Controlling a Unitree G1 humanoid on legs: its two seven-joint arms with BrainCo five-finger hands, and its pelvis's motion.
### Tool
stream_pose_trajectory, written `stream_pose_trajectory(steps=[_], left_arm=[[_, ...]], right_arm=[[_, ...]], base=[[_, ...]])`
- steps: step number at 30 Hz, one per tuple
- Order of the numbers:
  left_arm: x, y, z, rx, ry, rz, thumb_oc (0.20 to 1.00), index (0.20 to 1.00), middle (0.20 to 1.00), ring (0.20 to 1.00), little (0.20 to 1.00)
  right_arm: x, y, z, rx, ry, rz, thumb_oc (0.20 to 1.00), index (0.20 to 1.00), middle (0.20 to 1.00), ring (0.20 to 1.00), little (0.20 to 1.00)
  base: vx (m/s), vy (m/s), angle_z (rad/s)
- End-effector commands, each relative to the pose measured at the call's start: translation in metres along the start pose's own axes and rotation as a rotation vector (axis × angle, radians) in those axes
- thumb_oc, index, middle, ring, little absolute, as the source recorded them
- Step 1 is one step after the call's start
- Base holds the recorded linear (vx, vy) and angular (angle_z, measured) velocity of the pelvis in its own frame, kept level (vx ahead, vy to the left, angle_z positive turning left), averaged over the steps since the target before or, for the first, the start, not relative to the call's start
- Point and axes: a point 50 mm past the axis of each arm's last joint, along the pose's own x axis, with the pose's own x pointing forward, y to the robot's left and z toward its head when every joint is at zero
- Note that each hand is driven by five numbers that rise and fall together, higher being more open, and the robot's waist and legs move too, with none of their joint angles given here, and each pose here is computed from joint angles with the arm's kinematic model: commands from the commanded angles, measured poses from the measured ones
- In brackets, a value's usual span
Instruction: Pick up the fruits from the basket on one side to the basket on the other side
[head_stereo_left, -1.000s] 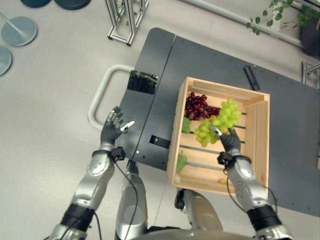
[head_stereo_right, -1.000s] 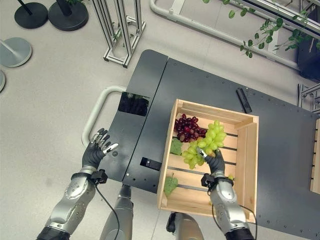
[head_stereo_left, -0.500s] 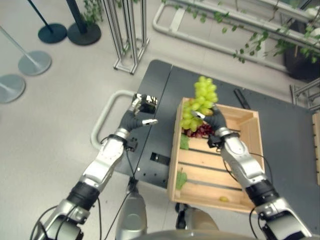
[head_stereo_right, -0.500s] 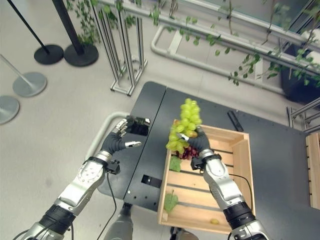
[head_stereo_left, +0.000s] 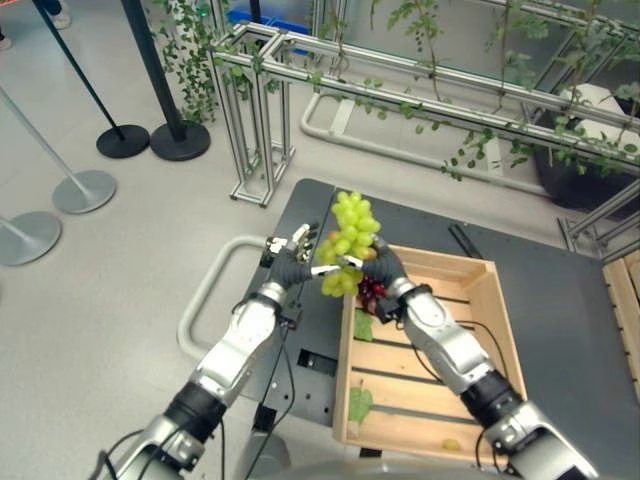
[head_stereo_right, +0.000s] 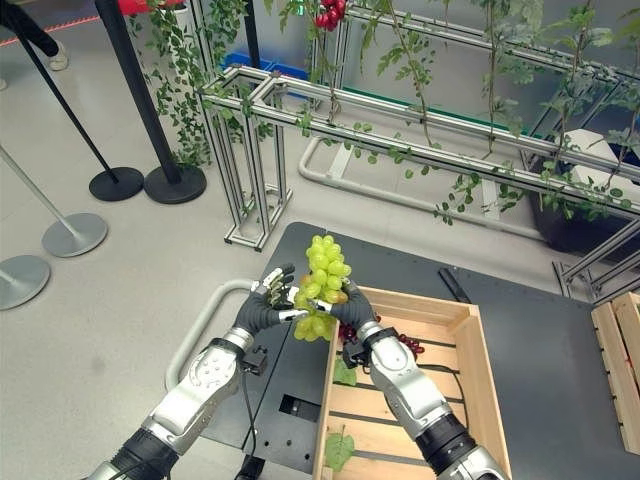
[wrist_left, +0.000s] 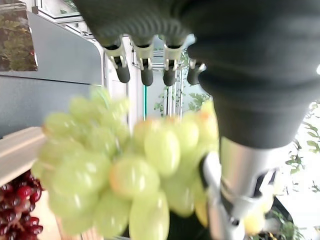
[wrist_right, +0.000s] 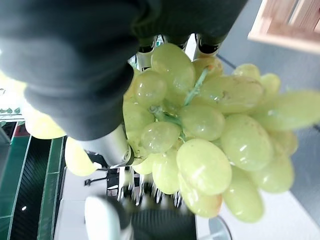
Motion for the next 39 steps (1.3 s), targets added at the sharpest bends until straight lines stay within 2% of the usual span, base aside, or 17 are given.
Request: stream_pose_trajectory(steps=[1,8,17,24,27,28,31,39], left_arm=[[0.006,-0.005,-0.004,-0.021,0.002,0.016,1.0,1.0,1.0,1.0,1.0],[0.008,-0.009,-0.013,-0.052,0.046,0.028,1.0,1.0,1.0,1.0,1.0],[0.014,-0.017,-0.04,0.014,0.185,0.026,1.0,1.0,1.0,1.0,1.0],[0.024,-0.022,-0.03,-0.044,0.153,0.055,1.0,1.0,1.0,1.0,1.0],[0.028,-0.015,-0.015,-0.05,0.09,0.066,1.0,1.0,1.0,1.0,1.0],[0.027,-0.008,-0.009,-0.018,0.064,0.059,1.0,1.0,1.0,1.0,1.0],[0.021,-0.001,-0.008,-0.041,0.054,0.071,1.0,1.0,1.0,1.0,1.0],[0.023,-0.003,-0.002,-0.079,0.031,0.085,1.0,1.0,1.0,1.0,1.0]], right_arm=[[0.002,0.016,0.033,-0.001,-0.164,0.075,0.2,0.2,0.2,0.2,0.2],[0.004,0.038,0.032,0.042,-0.156,0.162,0.2,0.2,0.2,0.2,0.2],[0.01,0.08,0.057,0.055,-0.229,0.357,0.2,0.2,0.2,0.2,0.2],[0.012,0.098,0.064,0.096,-0.24,0.42,0.2,0.2,0.2,0.2,0.2],[0.013,0.092,0.07,0.024,-0.26,0.414,0.2,0.2,0.2,0.2,0.2],[0.014,0.078,0.075,-0.048,-0.275,0.385,0.2,0.2,0.2,0.2,0.2],[0.015,0.058,0.085,-0.101,-0.303,0.32,0.2,0.2,0.2,0.2,0.2],[0.018,0.047,0.089,-0.061,-0.315,0.262,0.2,0.2,0.2,0.2,0.2]], base=[[0.04,-0.003,0.0],[0.03,-0.001,-0.01],[0.02,0.003,-0.02],[0.01,0.001,-0.06],[0.0,0.0,0.0],[0.0,0.0,0.0],[0.0,0.0,0.0],[0.0,0.0,-0.01]])
